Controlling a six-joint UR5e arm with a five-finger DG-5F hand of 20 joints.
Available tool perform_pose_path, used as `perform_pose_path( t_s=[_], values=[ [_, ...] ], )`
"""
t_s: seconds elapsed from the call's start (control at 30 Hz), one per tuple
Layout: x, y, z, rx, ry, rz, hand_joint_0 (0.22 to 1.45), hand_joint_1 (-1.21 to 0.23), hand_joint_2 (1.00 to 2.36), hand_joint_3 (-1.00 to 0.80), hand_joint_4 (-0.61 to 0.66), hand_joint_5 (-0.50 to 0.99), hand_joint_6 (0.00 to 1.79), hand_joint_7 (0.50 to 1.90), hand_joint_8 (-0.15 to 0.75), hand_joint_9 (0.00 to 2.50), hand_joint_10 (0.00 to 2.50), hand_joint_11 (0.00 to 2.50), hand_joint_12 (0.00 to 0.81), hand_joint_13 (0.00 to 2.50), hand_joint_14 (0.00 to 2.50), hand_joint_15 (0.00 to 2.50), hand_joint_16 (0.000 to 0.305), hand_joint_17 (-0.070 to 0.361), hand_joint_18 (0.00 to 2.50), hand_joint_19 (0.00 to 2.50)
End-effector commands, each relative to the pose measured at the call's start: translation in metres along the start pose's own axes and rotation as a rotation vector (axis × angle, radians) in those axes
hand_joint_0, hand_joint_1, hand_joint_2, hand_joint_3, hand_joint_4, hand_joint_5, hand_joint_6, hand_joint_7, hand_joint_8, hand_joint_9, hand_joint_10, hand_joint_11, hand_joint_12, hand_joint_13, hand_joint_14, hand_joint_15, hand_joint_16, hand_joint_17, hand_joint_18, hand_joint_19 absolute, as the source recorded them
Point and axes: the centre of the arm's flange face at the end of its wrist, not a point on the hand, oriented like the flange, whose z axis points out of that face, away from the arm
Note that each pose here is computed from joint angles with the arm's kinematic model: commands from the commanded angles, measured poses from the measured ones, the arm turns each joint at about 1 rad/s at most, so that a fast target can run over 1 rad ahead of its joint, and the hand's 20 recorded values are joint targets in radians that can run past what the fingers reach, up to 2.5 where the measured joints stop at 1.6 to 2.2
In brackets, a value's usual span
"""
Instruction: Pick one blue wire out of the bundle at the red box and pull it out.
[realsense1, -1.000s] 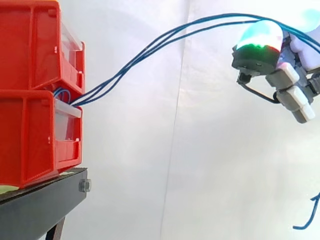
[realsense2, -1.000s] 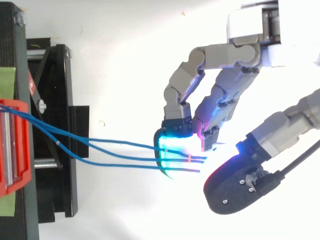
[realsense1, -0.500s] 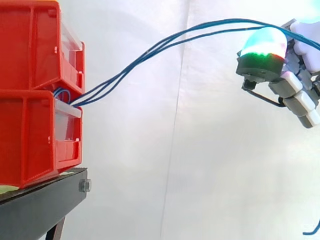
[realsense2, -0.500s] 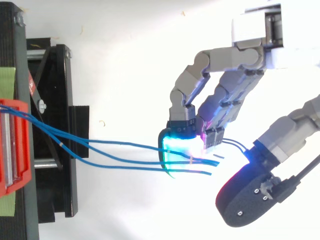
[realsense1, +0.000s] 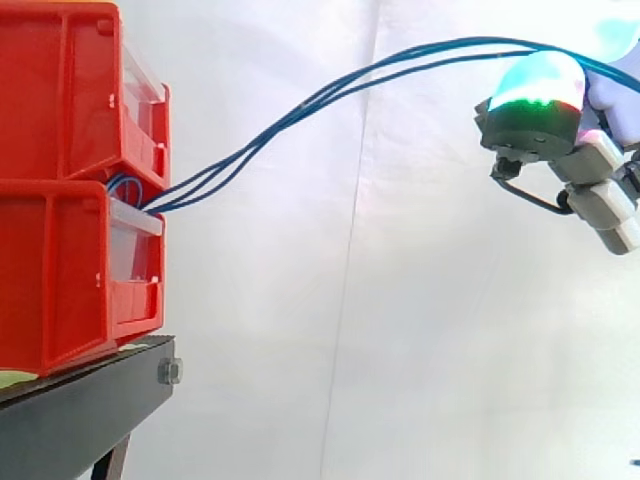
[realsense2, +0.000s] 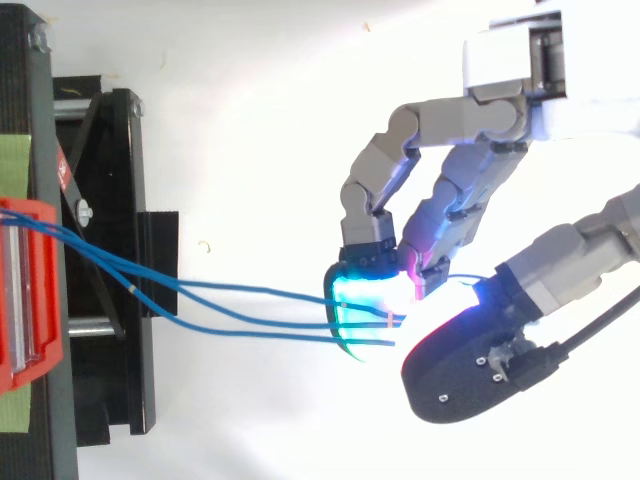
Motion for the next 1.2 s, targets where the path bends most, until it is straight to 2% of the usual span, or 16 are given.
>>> perform_pose_path(
  t_s=[0.0,0.13,0.17,0.27,0.33,0.5,0.67,0.73,0.9,1.07,1.17],
  values=[
    [0.0002,0.0002,0.0,0.0,0.0,0.0,0.61,-0.73,1.01,-0.16,0.09,-0.16,0.97,0.88,0.368,0.91,0.01,0.67,0.451,0.88,0.02,0.48,0.056,0.127,0.81,0.44],
    [0.0002,0.0002,0.0,0.0,0.0,0.0,0.64,-0.77,1.02,-0.12,0.04,-0.17,0.98,0.93,0.359,0.9,0.01,0.68,0.439,0.88,0.01,0.49,0.054,0.121,0.83,0.45],
    [0.0002,0.0002,0.0,0.0,0.0,0.0,0.66,-0.8,1.02,-0.14,0.02,-0.18,0.98,0.91,0.344,0.87,0.01,0.68,0.43,0.87,0.02,0.49,0.051,0.115,0.82,0.45],
    [0.0002,0.0002,0.0,0.0,0.0,0.0,0.72,-0.88,1.02,-0.24,0.08,-0.2,1.0,0.85,0.326,0.81,0.01,0.68,0.43,0.85,0.01,0.47,0.051,0.114,0.82,0.41],
    [0.0002,0.0002,0.0,0.0,0.0,0.0,0.73,-0.89,1.02,-0.27,0.08,-0.2,1.0,0.83,0.327,0.8,0.01,0.69,0.43,0.85,0.01,0.47,0.05,0.114,0.82,0.41],
    [0.0002,0.0002,0.0,0.0,0.0,-0.002,0.81,-0.87,1.01,-0.31,0.06,-0.21,1.0,0.92,0.322,0.81,0.01,0.7,0.42,0.85,0.01,0.47,0.049,0.11,0.8,0.44],
    [0.0012,0.0004,0.0002,0.0,0.002,-0.002,0.84,-0.83,1.01,-0.31,0.13,-0.22,1.01,0.83,0.313,0.78,0.01,0.71,0.415,0.84,0.01,0.47,0.048,0.109,0.78,0.46],
    [0.0012,0.0004,0.0002,0.0,0.002,-0.002,0.83,-0.82,1.01,-0.35,0.16,-0.23,1.0,0.77,0.301,0.75,0.01,0.69,0.413,0.84,0.02,0.46,0.048,0.108,0.8,0.44],
    [0.0013,-0.0003,0.0003,0.001,0.002,-0.002,0.79,-0.87,1.0,-0.48,0.2,-0.24,0.99,0.75,0.294,0.7,0.0,0.7,0.412,0.83,0.01,0.44,0.049,0.109,0.85,0.37],
    [0.0011,-0.0004,0.0003,0.001,0.0,-0.002,0.68,-0.92,1.0,-0.5,0.21,-0.24,0.99,0.74,0.307,0.7,0.01,0.71,0.417,0.82,0.01,0.45,0.049,0.111,0.84,0.37],
    [0.0011,0.0003,0.0002,0.0,0.0,-0.002,0.62,-0.88,1.0,-0.5,0.22,-0.23,0.98,0.75,0.323,0.73,0.01,0.71,0.422,0.81,0.02,0.46,0.05,0.113,0.82,0.4]
  ],
)
